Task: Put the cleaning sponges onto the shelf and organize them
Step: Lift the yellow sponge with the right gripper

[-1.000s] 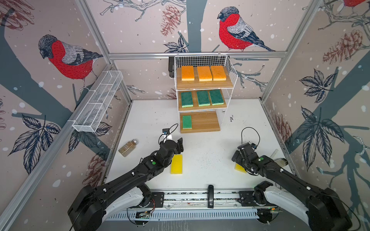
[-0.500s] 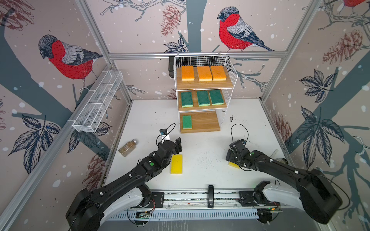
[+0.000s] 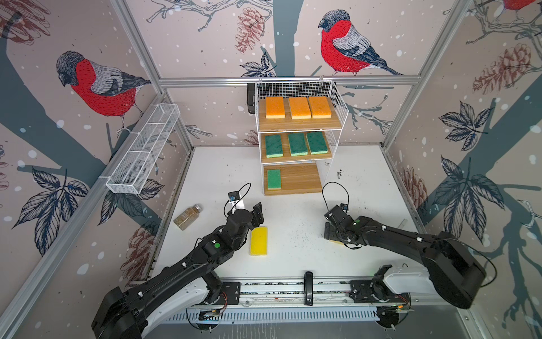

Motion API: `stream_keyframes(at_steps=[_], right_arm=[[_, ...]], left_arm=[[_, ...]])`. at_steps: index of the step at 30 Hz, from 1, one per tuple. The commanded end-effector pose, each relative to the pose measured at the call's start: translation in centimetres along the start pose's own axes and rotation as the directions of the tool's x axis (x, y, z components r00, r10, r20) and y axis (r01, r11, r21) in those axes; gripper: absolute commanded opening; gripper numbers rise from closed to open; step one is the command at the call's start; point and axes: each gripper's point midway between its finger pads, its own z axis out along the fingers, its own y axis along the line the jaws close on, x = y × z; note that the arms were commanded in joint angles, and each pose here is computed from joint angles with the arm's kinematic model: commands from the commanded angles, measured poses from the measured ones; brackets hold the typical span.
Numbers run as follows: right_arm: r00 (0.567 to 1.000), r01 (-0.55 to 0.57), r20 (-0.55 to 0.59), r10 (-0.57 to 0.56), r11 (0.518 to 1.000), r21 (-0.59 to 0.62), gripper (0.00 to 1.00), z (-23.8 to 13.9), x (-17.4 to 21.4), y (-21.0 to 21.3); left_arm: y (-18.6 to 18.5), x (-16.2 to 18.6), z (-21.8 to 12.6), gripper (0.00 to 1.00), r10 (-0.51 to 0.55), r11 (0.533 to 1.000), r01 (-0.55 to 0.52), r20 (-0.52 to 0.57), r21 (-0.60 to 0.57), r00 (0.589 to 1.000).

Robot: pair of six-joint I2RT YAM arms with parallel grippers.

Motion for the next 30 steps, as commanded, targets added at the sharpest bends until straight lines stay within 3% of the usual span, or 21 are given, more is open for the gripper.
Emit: stream_keyframes(at_steps=[1, 30], right_arm=[[0.999, -0.03, -0.015, 0.03, 0.999, 0.019, 0.91, -0.4, 0.8, -0.7], [0.995, -0.084, 0.067, 0.08, 0.995, 0.054, 0.88, -1.2, 0.7, -2.3]], left_arm=[[-0.1, -0.2, 0.1, 0.8, -0.011, 1.0, 0.011, 0.007, 0.003, 1.0], [-0.5, 0.9, 0.6, 0.8, -0.029, 0.999, 0.03, -0.036, 0.023, 0.999]])
